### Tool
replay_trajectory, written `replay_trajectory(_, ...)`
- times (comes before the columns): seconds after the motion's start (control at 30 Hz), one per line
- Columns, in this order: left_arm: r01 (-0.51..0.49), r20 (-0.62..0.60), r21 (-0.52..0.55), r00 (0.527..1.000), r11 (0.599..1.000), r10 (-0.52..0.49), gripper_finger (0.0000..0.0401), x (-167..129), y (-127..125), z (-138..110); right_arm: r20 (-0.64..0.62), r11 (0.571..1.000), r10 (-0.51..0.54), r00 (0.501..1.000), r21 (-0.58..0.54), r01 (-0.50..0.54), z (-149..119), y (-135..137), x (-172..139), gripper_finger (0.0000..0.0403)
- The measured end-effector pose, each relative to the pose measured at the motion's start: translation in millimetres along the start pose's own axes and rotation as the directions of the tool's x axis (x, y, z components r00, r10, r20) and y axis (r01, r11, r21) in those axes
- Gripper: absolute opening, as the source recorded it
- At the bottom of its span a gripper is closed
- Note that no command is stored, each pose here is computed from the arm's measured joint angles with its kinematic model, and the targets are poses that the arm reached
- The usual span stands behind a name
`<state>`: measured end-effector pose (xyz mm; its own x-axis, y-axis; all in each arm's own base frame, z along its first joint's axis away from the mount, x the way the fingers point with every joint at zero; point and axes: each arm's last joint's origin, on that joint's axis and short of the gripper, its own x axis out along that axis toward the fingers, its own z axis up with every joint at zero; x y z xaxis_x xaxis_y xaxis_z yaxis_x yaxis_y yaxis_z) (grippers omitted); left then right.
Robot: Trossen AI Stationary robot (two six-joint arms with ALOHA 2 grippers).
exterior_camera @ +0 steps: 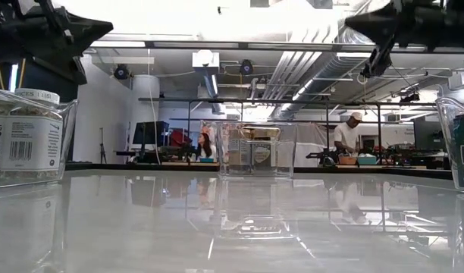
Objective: Sort spices by type
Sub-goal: Return to Home Position
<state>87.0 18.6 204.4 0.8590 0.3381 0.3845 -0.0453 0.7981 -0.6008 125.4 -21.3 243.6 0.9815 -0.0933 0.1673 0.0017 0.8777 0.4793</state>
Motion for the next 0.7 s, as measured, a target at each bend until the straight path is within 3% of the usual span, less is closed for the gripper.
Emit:
replay_trajectory(0.33, -0.008, -0.012, 0.003, 1.0, 1.0, 0.008, 0.0, 0, 1, -1, 0.098, 0.996, 0.077, 0.992, 0.046, -0.082, -41, -22, -12, 0.0)
replay_trajectory(0.5, -0.008, -0.012, 0.003, 1.0, 1.0, 0.008, 0.0, 0, 1, -1, 0.035, 0.999, 0.048, 0.998, 0.013, -0.049, -47, -25, -12, 0.0)
replay_trajectory(0.7, -0.008, -0.011, 0.003, 1.0, 1.0, 0.008, 0.0, 0, 1, -1, -0.084, 0.998, -0.02, 0.996, 0.059, 0.025, -58, -32, -12, 0.0)
